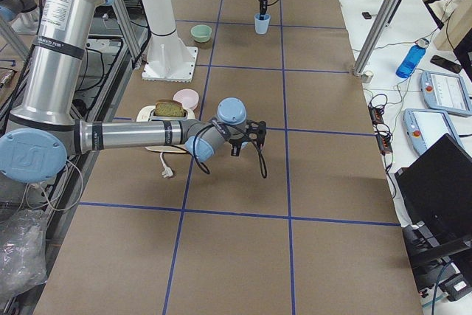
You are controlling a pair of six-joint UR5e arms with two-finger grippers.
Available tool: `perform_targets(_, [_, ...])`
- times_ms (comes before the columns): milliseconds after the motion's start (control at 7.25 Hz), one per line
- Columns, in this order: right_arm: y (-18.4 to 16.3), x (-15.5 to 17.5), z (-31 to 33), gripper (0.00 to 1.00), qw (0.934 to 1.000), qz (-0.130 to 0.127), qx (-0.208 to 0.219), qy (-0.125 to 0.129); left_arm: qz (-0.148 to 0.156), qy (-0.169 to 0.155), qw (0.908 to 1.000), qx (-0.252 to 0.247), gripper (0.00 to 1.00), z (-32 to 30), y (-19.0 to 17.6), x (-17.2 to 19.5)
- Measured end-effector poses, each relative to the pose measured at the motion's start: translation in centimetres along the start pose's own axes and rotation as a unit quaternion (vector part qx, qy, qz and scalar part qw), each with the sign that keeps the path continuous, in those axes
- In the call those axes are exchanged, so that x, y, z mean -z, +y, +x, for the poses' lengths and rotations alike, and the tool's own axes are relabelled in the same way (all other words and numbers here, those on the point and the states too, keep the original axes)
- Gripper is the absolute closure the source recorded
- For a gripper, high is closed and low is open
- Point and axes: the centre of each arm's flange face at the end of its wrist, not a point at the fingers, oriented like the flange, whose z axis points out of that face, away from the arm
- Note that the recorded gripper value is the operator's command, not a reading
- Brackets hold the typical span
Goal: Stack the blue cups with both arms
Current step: 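Carry the cup toward center with the left gripper while the right lifts its cup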
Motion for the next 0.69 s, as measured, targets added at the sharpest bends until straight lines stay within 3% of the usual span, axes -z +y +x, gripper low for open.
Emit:
perform_targets(276, [-6.2, 1.9, -6.0, 1.00, 0.9999, 0.009, -0.003, 0.006, 0.007, 0.004, 0.9999, 0.008, 1.00, 3.6, 0.9, -4.7])
perform_targets(690, [-11.5, 5.4, -9.2, 1.00, 0.9964, 0.026, 0.056, 0.059, 0.011, 0.006, 0.9999, 0.001, 1.00, 7.1, 2.6, -10.0])
